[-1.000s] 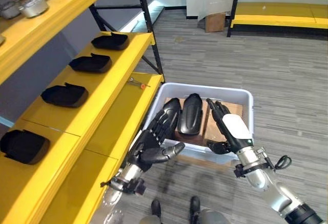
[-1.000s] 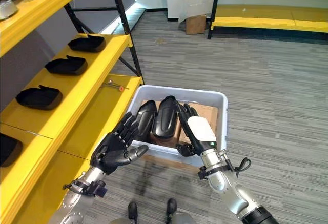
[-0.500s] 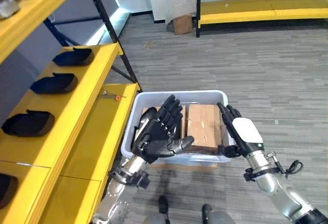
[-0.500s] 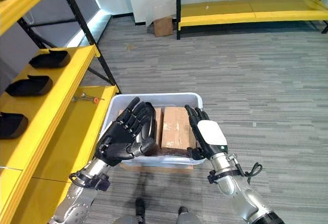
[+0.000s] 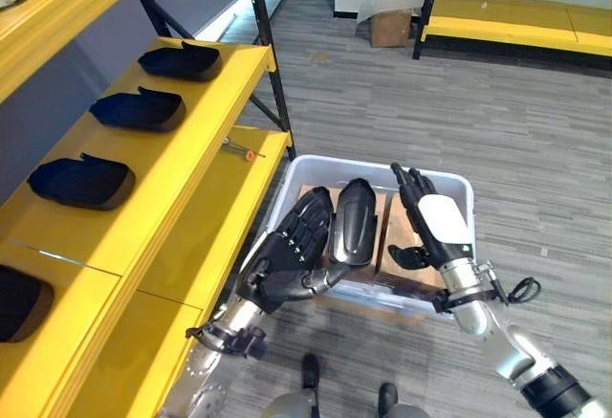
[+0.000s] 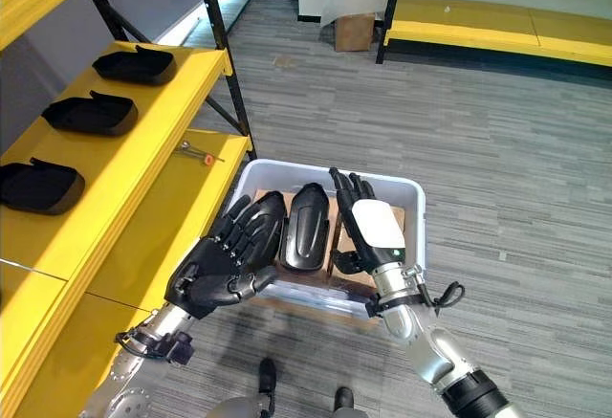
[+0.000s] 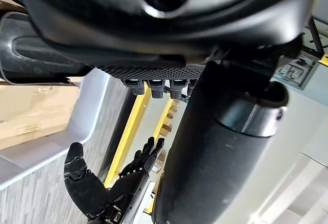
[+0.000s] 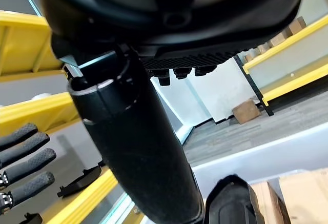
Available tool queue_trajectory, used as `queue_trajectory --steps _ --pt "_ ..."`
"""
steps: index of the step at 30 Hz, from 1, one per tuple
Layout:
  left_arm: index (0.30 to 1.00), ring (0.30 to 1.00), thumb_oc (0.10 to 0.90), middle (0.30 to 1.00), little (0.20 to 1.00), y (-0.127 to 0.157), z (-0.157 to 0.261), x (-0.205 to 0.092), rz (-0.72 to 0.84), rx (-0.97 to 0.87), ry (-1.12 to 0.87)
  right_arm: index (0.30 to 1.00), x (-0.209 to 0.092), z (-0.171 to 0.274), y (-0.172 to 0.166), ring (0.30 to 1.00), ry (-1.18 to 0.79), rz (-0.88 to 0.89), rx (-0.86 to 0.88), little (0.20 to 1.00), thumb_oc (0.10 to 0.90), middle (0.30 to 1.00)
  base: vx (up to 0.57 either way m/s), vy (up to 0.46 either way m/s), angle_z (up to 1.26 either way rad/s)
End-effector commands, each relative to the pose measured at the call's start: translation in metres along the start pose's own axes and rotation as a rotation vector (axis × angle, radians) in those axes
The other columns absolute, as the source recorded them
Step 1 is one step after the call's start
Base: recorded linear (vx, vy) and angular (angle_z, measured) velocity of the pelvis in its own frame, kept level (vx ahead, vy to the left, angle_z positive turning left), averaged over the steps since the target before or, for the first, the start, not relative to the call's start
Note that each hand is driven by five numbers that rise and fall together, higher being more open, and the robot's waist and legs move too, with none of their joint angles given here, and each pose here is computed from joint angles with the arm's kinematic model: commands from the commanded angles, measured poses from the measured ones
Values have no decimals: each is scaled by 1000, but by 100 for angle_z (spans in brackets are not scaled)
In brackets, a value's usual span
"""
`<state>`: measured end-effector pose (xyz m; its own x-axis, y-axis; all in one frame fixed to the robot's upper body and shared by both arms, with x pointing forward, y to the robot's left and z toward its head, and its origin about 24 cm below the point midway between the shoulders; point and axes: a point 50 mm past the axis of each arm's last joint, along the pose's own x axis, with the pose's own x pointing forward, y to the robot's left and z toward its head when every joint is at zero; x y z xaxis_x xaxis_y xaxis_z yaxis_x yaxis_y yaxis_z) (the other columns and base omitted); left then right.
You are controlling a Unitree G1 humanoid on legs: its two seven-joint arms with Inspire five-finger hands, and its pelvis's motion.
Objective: Move parts from the plastic box to the shelf.
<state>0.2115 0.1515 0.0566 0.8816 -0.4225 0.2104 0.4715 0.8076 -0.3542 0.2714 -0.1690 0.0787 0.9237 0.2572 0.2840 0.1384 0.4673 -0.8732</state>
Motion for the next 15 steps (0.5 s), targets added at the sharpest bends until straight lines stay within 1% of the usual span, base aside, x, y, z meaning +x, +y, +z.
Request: queue_trajectory --steps 1,6,10,15 --pt "1000 1000 900 1000 1000 -22 44 27 -129 29 -266 1000 37 32 -28 1000 -195 -141 -15 1000 900 1000 -55 97 -1" --pt "1000 1000 900 1000 1000 -23 46 30 -122 27 -286 1000 43 34 -22 1000 -171 -127 -24 1000 900 1000 -13 90 2" --pt "1000 1000 900 1000 1000 -24 46 31 -125 16 -297 1000 42 30 -7 1000 -135 -87 -52 1000 900 1000 10 113 7" --pt "1000 1000 900 1000 1000 -27 48 35 -144 21 -309 1000 47 32 -4 1000 -142 -88 -85 1000 900 1000 -24 74 3"
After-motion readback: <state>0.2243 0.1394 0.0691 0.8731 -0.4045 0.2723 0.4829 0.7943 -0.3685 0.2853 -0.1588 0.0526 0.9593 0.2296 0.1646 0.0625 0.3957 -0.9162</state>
